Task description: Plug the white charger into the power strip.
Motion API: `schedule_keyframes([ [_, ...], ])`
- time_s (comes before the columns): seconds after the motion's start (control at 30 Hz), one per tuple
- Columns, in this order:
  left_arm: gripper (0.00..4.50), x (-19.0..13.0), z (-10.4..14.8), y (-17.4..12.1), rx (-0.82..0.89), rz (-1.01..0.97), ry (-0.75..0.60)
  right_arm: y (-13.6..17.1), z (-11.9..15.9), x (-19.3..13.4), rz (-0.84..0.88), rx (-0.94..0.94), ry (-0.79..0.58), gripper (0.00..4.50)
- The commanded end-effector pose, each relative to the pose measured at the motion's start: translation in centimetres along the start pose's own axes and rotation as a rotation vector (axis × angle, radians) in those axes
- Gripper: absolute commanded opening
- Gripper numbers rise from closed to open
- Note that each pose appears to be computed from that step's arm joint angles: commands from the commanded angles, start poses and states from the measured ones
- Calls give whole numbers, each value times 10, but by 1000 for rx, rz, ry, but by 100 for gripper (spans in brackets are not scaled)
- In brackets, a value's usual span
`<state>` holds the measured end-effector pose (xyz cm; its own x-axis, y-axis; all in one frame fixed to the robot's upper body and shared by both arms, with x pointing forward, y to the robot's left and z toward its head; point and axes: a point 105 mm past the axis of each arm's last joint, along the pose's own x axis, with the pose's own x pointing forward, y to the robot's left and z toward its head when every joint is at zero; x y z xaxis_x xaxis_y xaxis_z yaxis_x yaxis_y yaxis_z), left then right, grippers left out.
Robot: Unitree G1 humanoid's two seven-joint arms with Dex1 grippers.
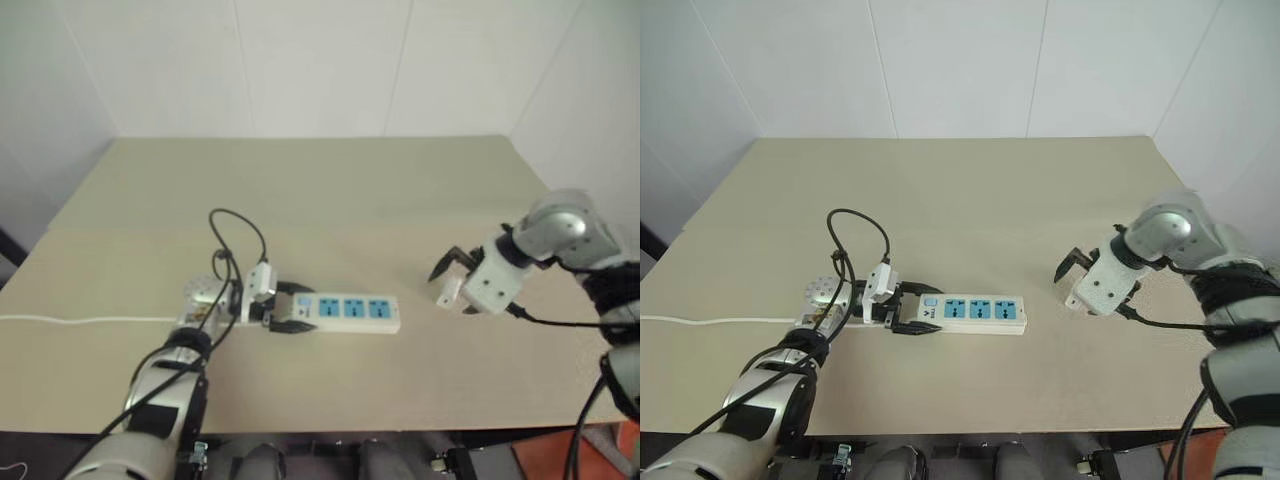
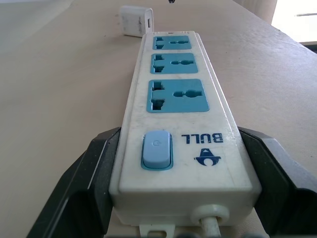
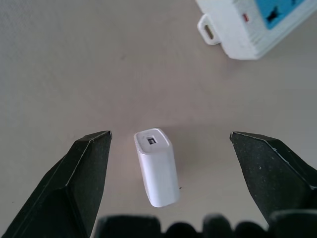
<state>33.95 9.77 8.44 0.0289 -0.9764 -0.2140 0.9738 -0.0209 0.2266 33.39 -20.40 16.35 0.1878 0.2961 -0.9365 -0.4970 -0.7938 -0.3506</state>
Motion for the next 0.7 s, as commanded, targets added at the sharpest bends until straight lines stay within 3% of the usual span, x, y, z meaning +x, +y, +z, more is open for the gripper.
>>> schedule_keyframes([
  [0.03,328,4,-15,-16,-38,-76,54,5,-5,1,76,-53,25,450],
  [0.7,328,7,-15,-17,-20,-74,55,-9,-21,28,61,-118,112,450],
])
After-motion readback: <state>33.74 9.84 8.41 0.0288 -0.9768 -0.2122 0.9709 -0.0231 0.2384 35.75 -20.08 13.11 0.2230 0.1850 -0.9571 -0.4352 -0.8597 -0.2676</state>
